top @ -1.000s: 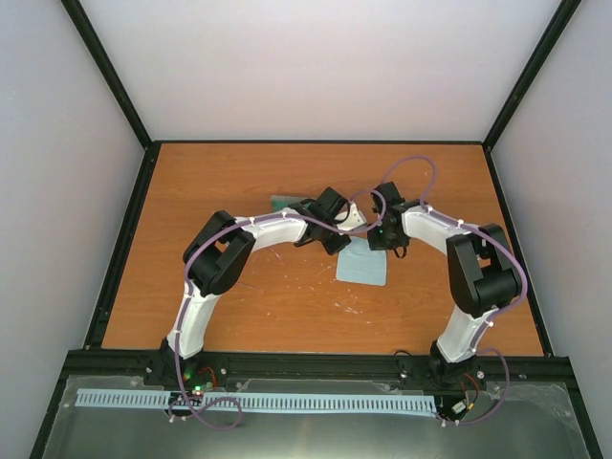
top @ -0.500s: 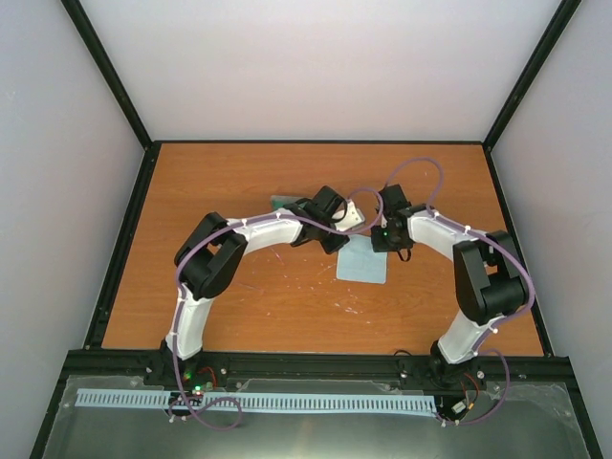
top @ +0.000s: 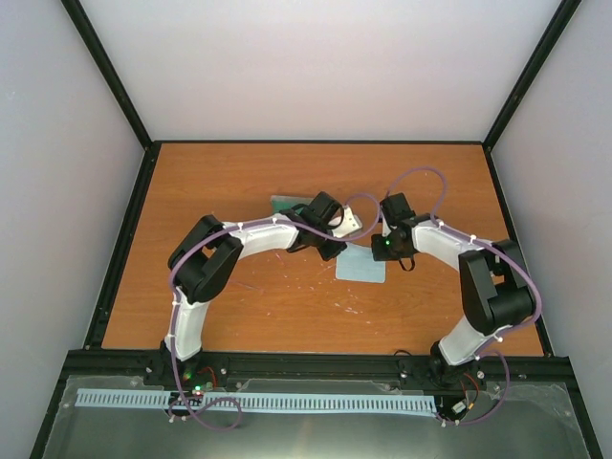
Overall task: Organize the sunglasses
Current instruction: Fold the glasses cleaning cloth at the center of the board.
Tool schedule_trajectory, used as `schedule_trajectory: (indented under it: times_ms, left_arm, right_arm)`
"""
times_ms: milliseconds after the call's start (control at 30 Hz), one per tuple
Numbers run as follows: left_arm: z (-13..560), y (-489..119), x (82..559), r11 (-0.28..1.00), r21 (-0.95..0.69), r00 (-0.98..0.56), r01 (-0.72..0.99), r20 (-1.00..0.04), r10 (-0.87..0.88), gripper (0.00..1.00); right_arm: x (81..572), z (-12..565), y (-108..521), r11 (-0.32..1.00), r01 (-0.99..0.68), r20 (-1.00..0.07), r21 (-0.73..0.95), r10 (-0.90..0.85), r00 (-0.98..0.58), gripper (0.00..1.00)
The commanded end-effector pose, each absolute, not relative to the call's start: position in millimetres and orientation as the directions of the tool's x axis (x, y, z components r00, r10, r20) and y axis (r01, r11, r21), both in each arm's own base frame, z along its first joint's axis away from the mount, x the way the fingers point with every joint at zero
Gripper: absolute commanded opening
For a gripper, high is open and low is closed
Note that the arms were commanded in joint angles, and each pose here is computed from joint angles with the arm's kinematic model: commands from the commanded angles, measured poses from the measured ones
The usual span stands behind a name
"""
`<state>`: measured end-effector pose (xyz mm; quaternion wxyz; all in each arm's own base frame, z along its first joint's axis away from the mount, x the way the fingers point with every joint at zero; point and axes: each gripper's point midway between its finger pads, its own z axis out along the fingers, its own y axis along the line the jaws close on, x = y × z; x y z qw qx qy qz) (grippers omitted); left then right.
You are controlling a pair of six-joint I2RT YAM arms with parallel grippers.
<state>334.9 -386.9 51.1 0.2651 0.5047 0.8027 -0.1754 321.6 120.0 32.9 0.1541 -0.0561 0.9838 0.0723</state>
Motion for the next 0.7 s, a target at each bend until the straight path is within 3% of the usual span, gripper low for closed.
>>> schedule_trajectory:
  times_ms: [0, 667]
  left_arm:
    - [65.5, -395.0, 323.0, 0.410, -0.030, -0.333, 0.912, -0.636, 0.696, 0.00]
    - [63.1, -390.1, 302.4, 0.387, -0.065, -0.340, 0.920, -0.627, 0.701, 0.00]
  right_arm:
    - [318.1, 40.2, 122.4, 0.976, -0.147, -0.338, 0.161, -0.086, -0.937, 0.03]
    - [280.6, 25.2, 125.8, 0.955, -0.187, -0.286, 0.229, -0.118, -0.951, 0.07]
